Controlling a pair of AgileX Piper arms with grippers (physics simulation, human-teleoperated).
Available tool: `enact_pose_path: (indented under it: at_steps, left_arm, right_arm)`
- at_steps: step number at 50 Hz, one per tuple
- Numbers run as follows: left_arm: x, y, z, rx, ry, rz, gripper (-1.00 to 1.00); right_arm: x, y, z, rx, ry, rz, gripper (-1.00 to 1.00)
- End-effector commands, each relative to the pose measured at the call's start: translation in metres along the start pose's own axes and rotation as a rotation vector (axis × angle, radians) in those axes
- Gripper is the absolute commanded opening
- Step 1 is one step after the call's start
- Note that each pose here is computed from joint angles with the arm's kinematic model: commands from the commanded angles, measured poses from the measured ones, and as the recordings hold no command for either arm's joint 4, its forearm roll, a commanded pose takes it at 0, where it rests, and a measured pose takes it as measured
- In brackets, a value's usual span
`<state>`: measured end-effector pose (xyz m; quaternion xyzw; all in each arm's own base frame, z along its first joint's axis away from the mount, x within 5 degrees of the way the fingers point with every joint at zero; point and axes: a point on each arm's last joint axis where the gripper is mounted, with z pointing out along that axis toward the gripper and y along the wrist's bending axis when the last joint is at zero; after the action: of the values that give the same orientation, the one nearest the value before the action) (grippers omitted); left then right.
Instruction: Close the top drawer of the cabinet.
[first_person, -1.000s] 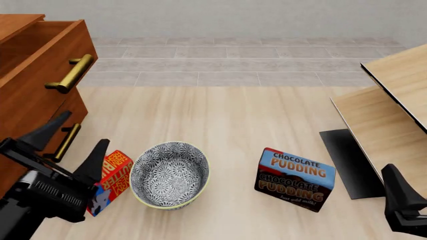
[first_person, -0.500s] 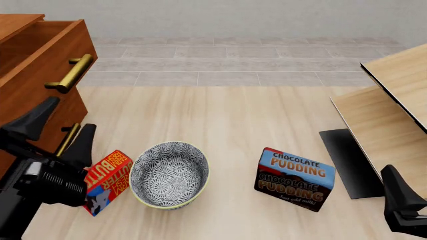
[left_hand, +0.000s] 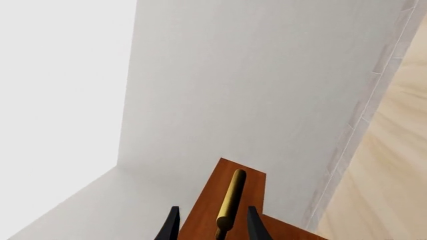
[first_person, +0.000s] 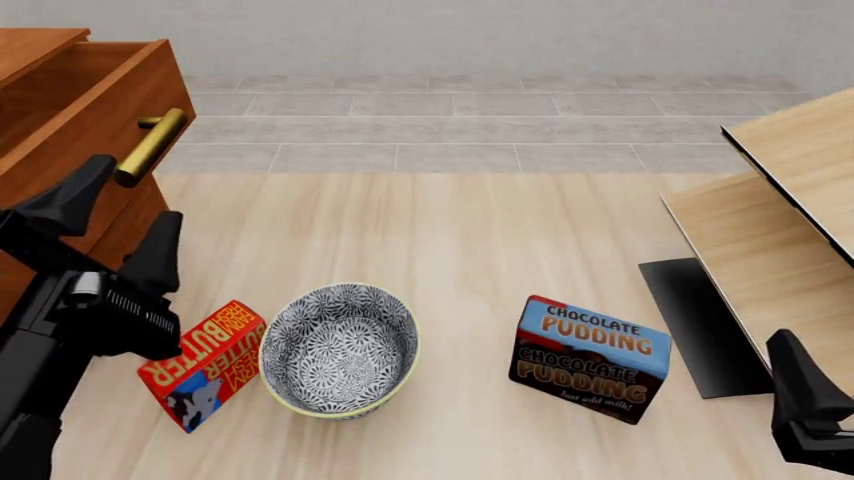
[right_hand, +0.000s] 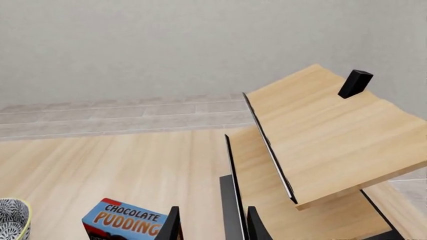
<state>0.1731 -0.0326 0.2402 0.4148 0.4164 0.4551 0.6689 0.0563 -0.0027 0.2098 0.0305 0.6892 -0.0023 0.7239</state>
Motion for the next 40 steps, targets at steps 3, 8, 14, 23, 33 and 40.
enact_pose_path:
  at_steps: [3,8,14,23,33,40]
  left_arm:
    - [0.006,0.001,0.008,-0.008,0.029,0.044,1.0]
    - [0.008,0.002,0.008,-0.013,0.042,0.054,1.0]
    - [0.011,0.004,0.008,-0.018,0.058,0.068,1.0]
    - [0.018,0.005,0.009,-0.024,0.091,0.091,1.0]
    - [0.023,0.006,0.008,-0.026,0.118,0.106,1.0]
    - [0.025,0.006,0.007,-0.023,0.128,0.115,1.0]
  right_arm:
    - [0.0,0.0,0.0,0.007,0.003,0.001,1.0]
    - [0.0,0.0,0.0,0.007,-0.001,0.0,1.0]
    - [0.0,-0.001,0.0,0.013,0.0,-0.002,1.0]
    - [0.001,-0.001,0.0,0.021,0.007,-0.006,1.0]
    - [0.0,-0.001,0.0,0.02,0.002,-0.004,1.0]
    - [0.0,-0.001,0.0,0.022,-0.002,-0.003,1.0]
